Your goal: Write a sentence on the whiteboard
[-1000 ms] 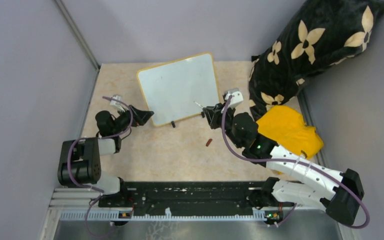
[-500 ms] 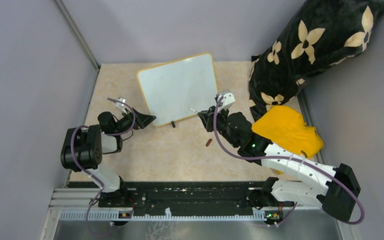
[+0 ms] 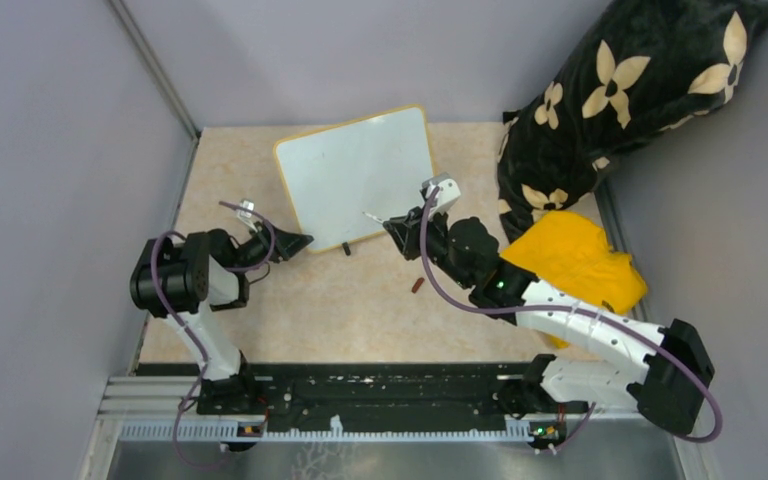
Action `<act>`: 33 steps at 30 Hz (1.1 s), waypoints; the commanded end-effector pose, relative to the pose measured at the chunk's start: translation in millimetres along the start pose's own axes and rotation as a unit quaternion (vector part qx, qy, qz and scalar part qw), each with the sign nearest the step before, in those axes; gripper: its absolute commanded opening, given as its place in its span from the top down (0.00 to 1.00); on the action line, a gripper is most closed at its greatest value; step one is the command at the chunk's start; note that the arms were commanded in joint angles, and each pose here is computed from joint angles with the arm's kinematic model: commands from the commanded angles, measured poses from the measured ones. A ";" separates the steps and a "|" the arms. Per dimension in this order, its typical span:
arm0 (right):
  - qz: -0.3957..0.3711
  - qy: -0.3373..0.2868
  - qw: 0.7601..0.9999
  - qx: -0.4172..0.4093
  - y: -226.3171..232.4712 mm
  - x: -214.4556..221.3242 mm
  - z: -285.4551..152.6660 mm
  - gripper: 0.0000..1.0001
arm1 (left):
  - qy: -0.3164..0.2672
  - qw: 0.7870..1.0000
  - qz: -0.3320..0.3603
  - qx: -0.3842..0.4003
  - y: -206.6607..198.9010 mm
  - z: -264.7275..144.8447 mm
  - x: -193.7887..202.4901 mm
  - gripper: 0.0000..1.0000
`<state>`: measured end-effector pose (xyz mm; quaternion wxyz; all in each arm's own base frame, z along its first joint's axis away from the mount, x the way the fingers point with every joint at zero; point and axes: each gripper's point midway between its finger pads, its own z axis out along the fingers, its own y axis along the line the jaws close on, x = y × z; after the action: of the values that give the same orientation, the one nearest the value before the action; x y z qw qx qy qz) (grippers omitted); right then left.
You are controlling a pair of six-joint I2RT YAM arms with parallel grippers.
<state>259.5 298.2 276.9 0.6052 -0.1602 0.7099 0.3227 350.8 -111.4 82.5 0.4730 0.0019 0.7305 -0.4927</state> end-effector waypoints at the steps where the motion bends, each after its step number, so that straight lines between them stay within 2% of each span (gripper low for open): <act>1: 0.004 -0.035 0.999 -0.024 15.8 -27.7 5.1 1.00 | -0.013 0.999 0.028 0.022 -7.1 1.2 -8.8 0.35; 5: 0.005 -0.031 0.999 -0.026 17.1 -24.1 6.7 1.00 | -0.012 0.999 0.030 0.015 -5.2 2.6 -7.5 0.43; 9: 0.004 -0.030 0.999 -0.027 17.5 -24.1 6.5 1.00 | -0.019 0.998 0.054 0.003 -10.0 2.5 -6.6 0.31; 13: 0.009 -0.036 0.999 -0.032 18.9 -26.4 4.6 1.00 | -0.033 0.992 0.119 -0.013 -20.3 -4.1 -17.1 0.27; 15: 0.014 -0.039 0.999 -0.036 20.3 -26.1 3.9 1.00 | -0.032 0.992 0.113 -0.050 -14.4 -9.2 -17.9 0.24; 24: 0.026 -0.040 0.997 -0.053 25.9 -20.4 2.4 1.00 | -0.008 0.994 0.102 -0.033 -17.9 -8.8 -11.3 0.24; 33: 0.016 -0.035 0.998 -0.046 22.6 -18.9 1.0 1.00 | -0.007 0.997 0.082 -0.008 -9.4 -2.1 -3.9 0.26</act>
<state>255.3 311.4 278.9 0.5988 -0.1688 0.7000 0.3506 342.9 -108.3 81.4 0.5000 0.0235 0.7529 -0.4273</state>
